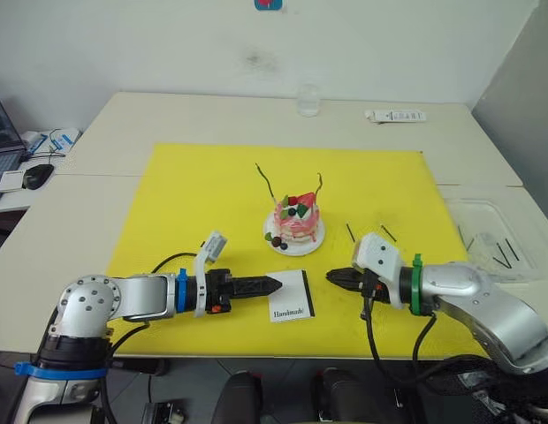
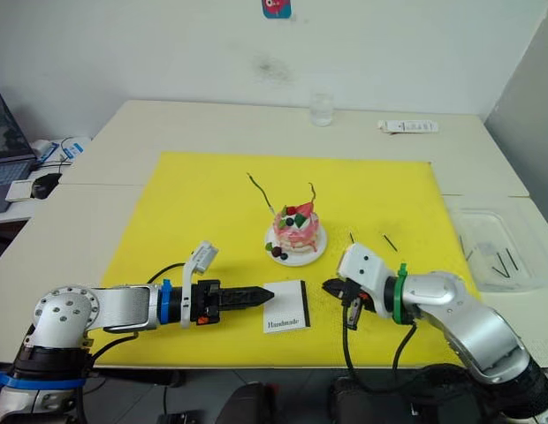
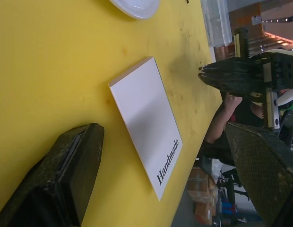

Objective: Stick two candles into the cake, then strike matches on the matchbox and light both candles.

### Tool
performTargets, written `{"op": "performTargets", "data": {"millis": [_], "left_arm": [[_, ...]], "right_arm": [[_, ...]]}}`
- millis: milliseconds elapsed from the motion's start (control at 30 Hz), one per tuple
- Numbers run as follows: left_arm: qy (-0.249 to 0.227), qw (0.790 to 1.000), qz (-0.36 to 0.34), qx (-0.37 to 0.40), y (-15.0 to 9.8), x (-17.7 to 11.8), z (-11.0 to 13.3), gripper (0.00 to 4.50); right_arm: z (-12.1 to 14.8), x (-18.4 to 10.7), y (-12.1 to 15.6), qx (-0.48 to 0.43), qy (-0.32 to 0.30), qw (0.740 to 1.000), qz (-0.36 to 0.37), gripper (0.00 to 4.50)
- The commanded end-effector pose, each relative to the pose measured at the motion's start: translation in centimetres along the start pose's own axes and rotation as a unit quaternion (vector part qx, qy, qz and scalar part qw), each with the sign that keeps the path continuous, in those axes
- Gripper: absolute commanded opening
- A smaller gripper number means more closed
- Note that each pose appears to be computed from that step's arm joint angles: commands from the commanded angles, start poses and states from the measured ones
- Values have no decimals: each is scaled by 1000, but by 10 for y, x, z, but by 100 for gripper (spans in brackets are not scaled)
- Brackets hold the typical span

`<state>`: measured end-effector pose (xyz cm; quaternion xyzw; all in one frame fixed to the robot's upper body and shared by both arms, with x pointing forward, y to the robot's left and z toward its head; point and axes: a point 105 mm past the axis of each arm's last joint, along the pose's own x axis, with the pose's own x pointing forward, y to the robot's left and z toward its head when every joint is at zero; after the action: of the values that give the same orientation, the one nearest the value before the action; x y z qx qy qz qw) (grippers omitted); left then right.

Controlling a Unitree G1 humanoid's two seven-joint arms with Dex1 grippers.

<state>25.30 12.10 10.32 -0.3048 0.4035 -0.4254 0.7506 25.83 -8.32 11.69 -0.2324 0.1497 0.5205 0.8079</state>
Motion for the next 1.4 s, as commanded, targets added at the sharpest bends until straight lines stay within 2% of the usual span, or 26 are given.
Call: {"op": "performTargets", "data": {"millis": [33, 200, 333, 667, 900, 1233, 1400], "left_arm": [[5, 1000, 1, -14, 4, 7, -4, 450], [0, 1000, -6, -18, 2, 4, -5, 450], [-9, 999, -42, -21, -11, -1, 2, 450], [-19, 999, -20, -34, 1, 7, 5, 450], [-31, 997, -60, -39, -11, 9, 10, 450], [-2, 999, -18, -49, 9, 17, -5, 450], [1, 999, -16, -49, 11, 24, -8, 450]], "right_arm": [[3, 7, -4, -18, 5, 1000, -10, 5], [-6, 17, -8, -16, 28, 999, -13, 5], [-7, 19, -6, -14, 28, 999, -10, 5], [-10, 20, -4, -4, 31, 999, -6, 5], [-10, 24, -1, -3, 32, 999, 2, 5], [-15, 30, 4, 5, 39, 999, 10, 5], [-16, 34, 12, 7, 41, 999, 26, 5]]}}
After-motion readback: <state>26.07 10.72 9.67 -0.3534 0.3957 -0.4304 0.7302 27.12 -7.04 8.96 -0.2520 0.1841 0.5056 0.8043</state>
